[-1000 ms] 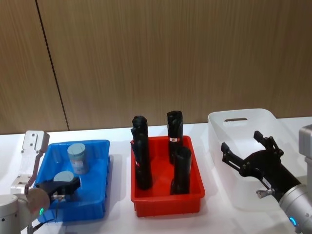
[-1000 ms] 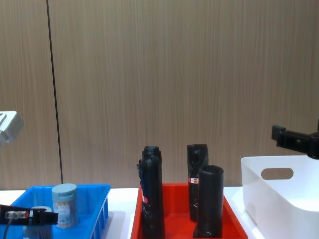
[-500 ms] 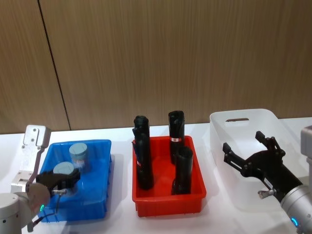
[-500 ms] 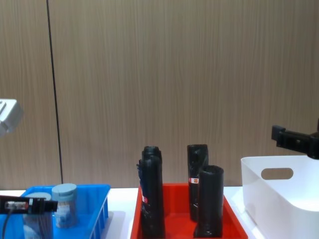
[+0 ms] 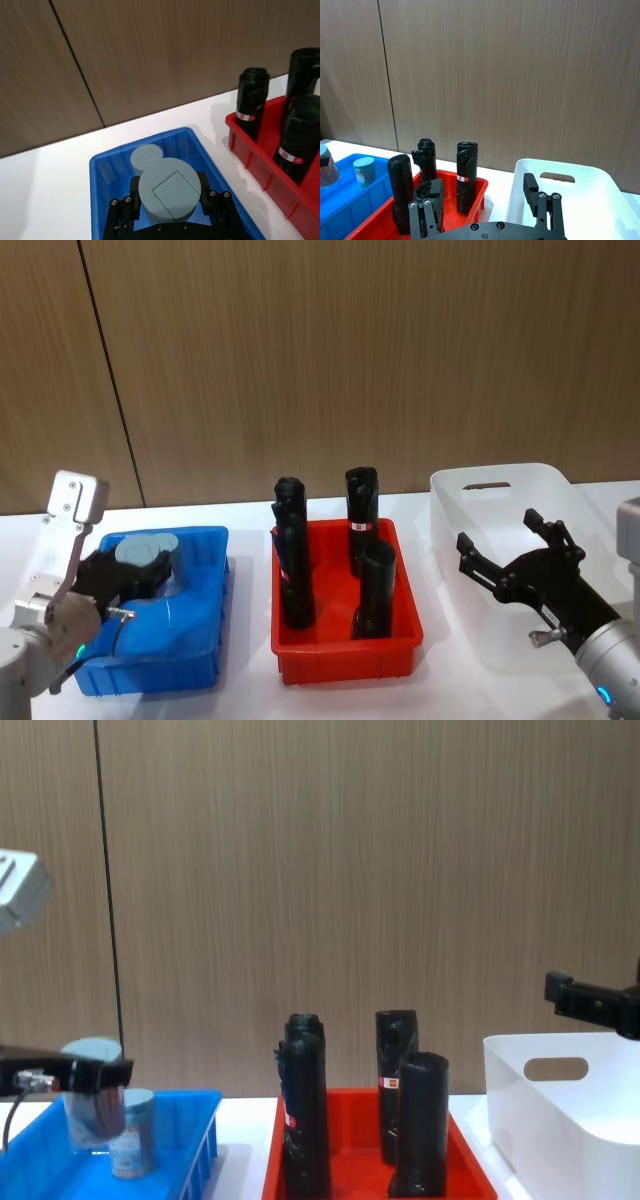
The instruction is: Pick the cotton swabs from the blue box and place them into the white box.
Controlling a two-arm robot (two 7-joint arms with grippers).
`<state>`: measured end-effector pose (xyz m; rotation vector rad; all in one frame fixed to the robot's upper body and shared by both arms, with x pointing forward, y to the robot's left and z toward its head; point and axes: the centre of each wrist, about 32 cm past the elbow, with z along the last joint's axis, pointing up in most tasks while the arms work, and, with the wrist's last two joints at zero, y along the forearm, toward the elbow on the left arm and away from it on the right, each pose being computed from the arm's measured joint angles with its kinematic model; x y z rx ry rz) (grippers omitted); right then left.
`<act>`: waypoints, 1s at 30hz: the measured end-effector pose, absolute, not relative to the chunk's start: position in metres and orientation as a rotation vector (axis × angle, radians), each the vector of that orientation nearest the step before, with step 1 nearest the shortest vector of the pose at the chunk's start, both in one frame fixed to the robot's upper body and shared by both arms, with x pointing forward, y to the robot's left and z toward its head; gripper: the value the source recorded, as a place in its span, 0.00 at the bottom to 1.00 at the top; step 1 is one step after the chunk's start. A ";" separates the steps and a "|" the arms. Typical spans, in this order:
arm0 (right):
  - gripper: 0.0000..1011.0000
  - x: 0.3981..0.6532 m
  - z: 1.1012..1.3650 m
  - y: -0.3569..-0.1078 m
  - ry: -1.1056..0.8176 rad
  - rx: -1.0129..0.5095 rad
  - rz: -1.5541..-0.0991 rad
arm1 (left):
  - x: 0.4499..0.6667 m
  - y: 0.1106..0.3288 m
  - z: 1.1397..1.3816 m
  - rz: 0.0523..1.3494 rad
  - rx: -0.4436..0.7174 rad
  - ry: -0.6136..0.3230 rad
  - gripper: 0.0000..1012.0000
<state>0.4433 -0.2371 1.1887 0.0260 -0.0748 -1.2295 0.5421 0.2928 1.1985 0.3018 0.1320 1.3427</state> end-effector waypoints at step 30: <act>0.99 0.443 1.189 -0.237 -0.075 0.026 -1.229 | 0.545 0.316 1.224 0.921 0.140 0.005 0.66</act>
